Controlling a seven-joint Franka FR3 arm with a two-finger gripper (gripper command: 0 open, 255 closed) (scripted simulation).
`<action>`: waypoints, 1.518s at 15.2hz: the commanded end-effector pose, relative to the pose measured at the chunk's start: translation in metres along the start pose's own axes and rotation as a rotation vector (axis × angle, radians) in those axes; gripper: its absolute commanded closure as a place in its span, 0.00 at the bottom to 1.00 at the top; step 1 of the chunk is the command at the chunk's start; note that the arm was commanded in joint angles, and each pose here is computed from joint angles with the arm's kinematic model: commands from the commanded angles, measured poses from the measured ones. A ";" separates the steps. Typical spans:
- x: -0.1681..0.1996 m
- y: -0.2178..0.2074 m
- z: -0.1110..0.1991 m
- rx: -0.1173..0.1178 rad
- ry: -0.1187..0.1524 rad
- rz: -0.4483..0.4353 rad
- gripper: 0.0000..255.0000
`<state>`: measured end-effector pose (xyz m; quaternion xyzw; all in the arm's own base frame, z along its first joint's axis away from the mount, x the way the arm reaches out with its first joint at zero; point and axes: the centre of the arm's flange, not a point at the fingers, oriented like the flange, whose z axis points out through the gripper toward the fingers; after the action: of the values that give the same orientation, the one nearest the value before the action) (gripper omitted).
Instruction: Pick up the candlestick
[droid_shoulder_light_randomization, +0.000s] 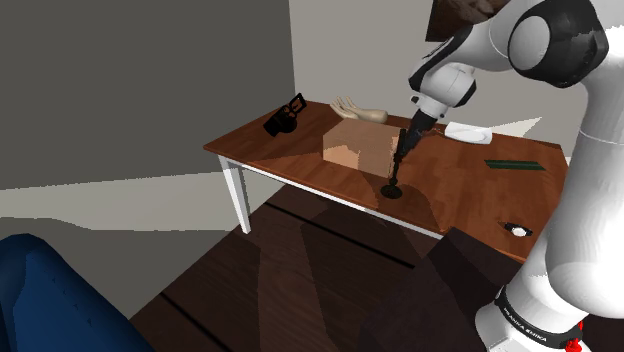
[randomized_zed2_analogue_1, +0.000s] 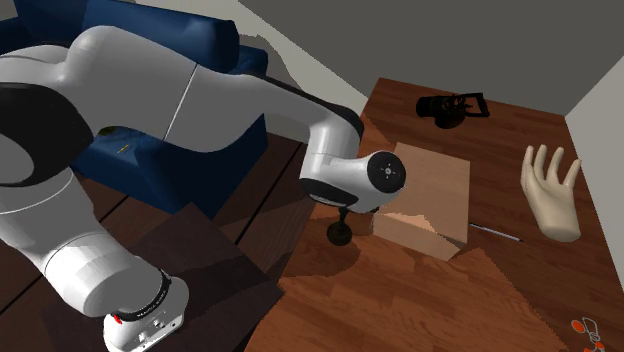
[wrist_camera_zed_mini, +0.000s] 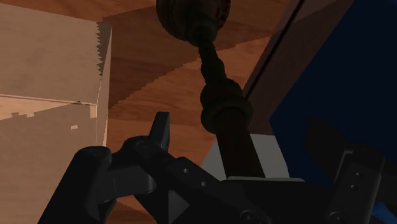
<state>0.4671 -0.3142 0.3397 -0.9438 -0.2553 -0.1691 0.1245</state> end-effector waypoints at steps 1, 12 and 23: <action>-0.004 0.002 0.010 0.000 0.002 -0.002 0.00; -0.011 0.005 0.026 0.000 0.002 -0.002 1.00; 0.003 -0.001 -0.007 0.000 0.002 -0.002 1.00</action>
<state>0.4685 -0.3137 0.3414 -0.9433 -0.2561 -0.1701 0.1247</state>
